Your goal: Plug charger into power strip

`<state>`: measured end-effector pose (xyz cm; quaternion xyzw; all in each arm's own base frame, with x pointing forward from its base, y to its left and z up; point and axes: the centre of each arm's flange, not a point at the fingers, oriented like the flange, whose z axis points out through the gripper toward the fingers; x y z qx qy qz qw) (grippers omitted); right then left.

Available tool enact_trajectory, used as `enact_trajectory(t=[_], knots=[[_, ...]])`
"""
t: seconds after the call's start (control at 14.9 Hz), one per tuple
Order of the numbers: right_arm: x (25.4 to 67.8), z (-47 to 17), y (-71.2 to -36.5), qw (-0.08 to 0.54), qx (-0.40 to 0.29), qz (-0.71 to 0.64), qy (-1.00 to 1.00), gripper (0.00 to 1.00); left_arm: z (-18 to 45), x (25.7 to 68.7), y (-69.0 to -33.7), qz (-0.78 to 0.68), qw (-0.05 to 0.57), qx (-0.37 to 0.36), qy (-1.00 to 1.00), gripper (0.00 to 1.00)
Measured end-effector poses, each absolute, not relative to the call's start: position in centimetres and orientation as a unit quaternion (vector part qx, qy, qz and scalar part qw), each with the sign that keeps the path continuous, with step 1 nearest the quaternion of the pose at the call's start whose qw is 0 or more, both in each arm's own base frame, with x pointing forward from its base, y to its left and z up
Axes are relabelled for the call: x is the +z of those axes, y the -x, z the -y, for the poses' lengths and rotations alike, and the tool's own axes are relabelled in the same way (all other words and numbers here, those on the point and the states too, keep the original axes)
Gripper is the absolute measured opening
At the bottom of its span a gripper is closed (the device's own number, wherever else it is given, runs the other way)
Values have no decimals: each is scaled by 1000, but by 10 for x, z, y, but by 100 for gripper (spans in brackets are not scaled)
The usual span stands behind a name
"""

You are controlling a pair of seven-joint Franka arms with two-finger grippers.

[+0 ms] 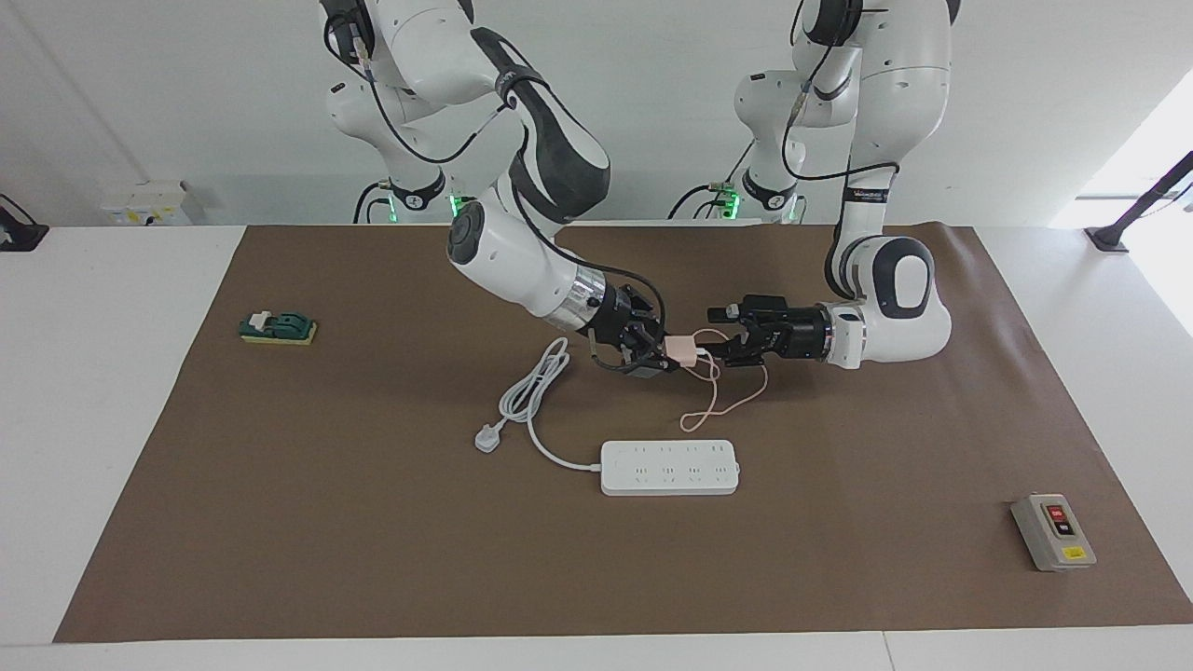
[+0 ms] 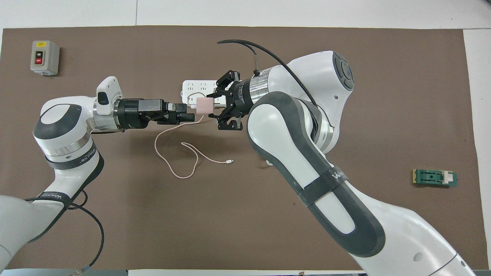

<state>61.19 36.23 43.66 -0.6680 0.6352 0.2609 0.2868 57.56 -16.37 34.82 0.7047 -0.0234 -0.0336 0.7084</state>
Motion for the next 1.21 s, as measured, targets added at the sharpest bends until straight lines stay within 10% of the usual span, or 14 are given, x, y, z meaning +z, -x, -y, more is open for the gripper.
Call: enact_trajectory(t=[1.21], knots=[[437,-362,-612,287,261,-636,668,50,190,355,-587,23,709,-16,-704,100]])
